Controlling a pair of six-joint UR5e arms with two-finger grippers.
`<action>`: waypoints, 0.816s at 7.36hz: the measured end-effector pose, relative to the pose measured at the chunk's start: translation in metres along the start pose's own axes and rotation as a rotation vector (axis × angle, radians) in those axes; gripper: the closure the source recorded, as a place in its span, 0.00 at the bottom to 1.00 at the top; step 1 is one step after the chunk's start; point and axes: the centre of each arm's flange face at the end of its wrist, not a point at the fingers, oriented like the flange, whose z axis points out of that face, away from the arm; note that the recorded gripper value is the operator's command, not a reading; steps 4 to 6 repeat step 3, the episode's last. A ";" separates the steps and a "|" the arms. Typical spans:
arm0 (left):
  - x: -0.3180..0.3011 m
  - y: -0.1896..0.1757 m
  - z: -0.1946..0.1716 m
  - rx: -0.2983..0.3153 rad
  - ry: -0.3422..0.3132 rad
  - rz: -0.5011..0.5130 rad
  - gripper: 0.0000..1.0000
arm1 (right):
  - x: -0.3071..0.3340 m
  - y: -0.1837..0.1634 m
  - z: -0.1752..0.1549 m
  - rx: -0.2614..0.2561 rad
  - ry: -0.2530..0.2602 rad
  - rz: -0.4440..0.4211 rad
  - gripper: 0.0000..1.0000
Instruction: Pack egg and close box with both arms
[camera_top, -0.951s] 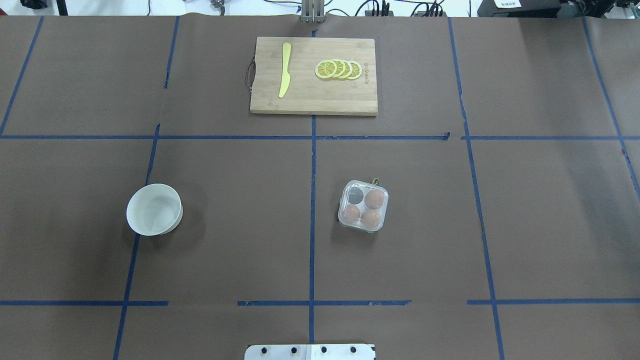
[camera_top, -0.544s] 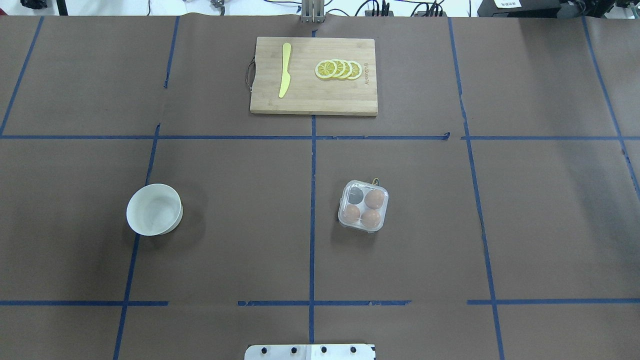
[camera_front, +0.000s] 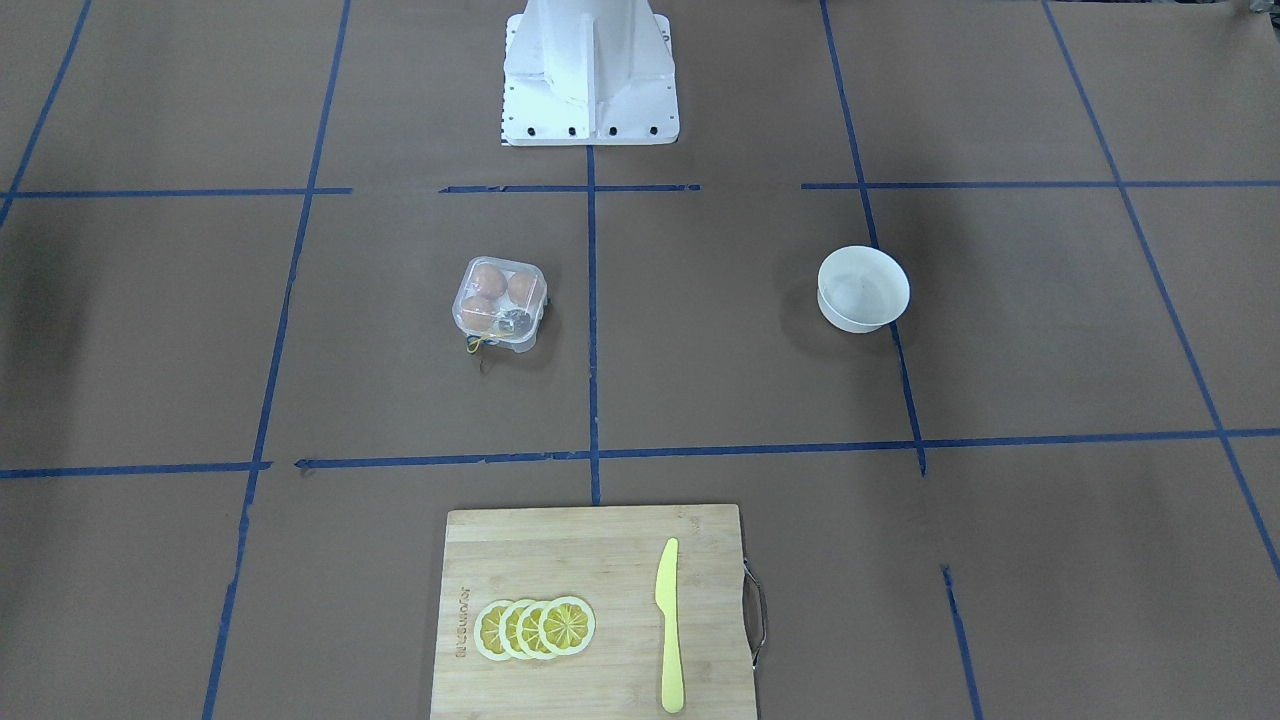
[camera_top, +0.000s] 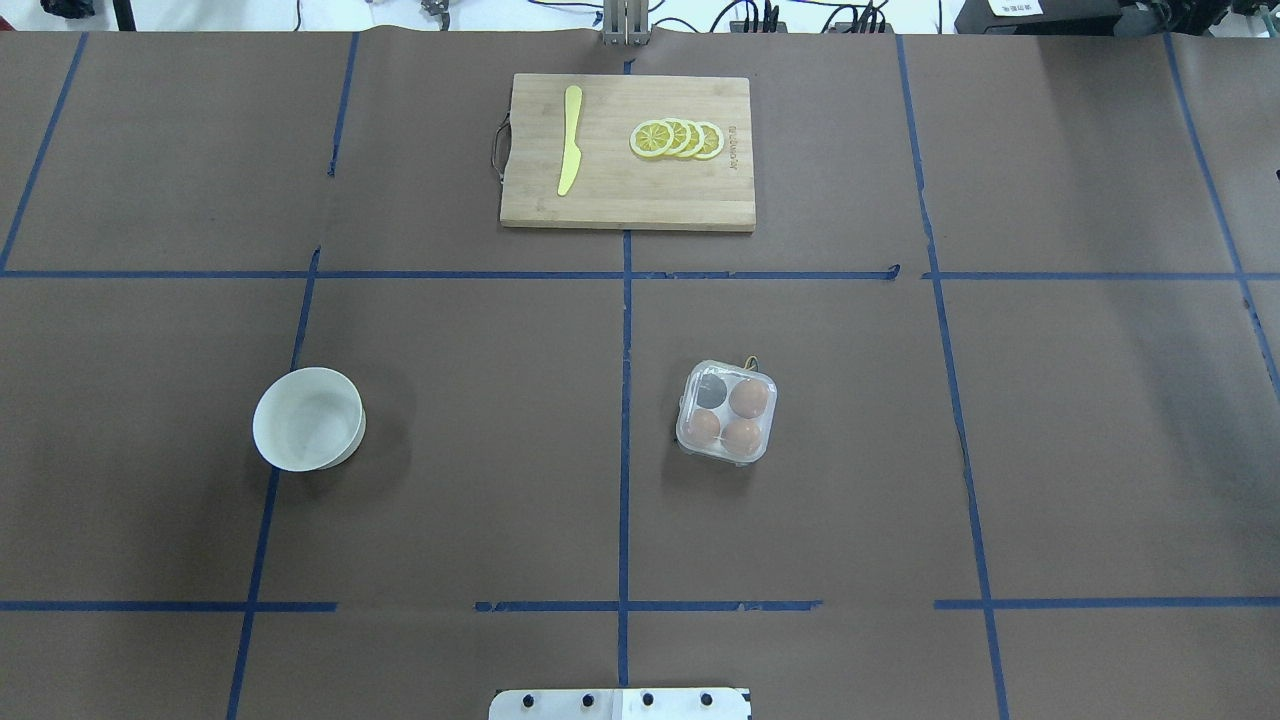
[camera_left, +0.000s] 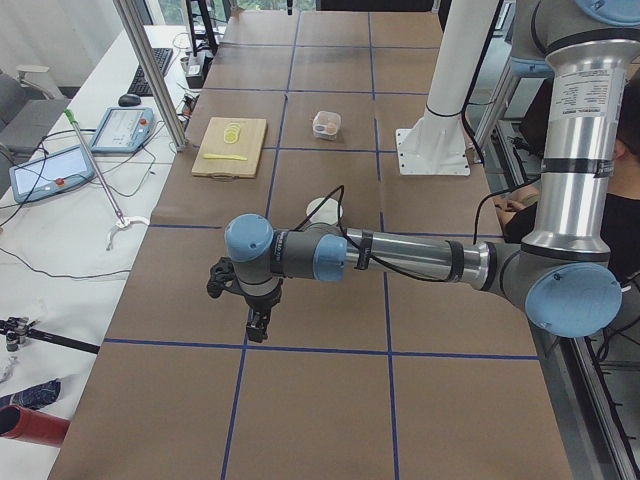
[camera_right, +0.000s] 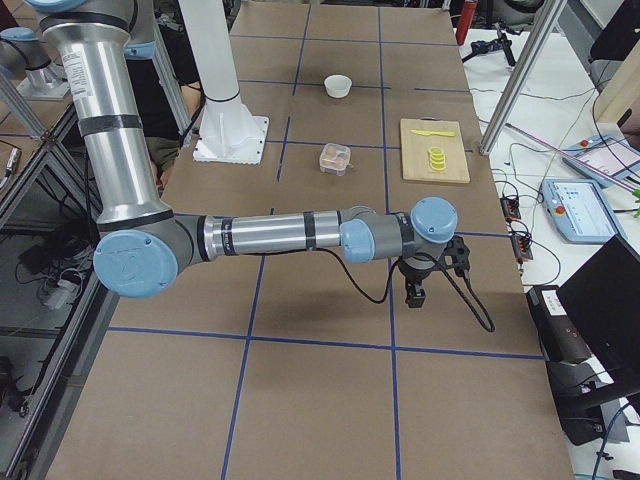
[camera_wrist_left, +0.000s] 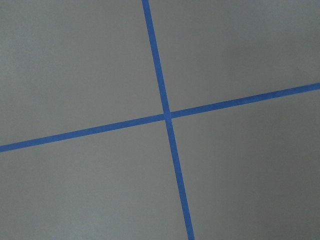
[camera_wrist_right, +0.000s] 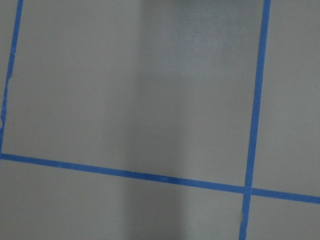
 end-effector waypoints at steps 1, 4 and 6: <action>0.002 -0.003 -0.002 0.004 -0.003 0.003 0.00 | 0.000 0.000 0.000 0.000 0.000 0.000 0.00; 0.003 -0.006 -0.005 0.007 -0.007 0.006 0.00 | 0.001 0.002 0.001 -0.002 0.000 0.001 0.00; 0.003 -0.006 -0.005 0.007 -0.007 0.006 0.00 | 0.001 0.002 0.001 -0.002 0.000 0.001 0.00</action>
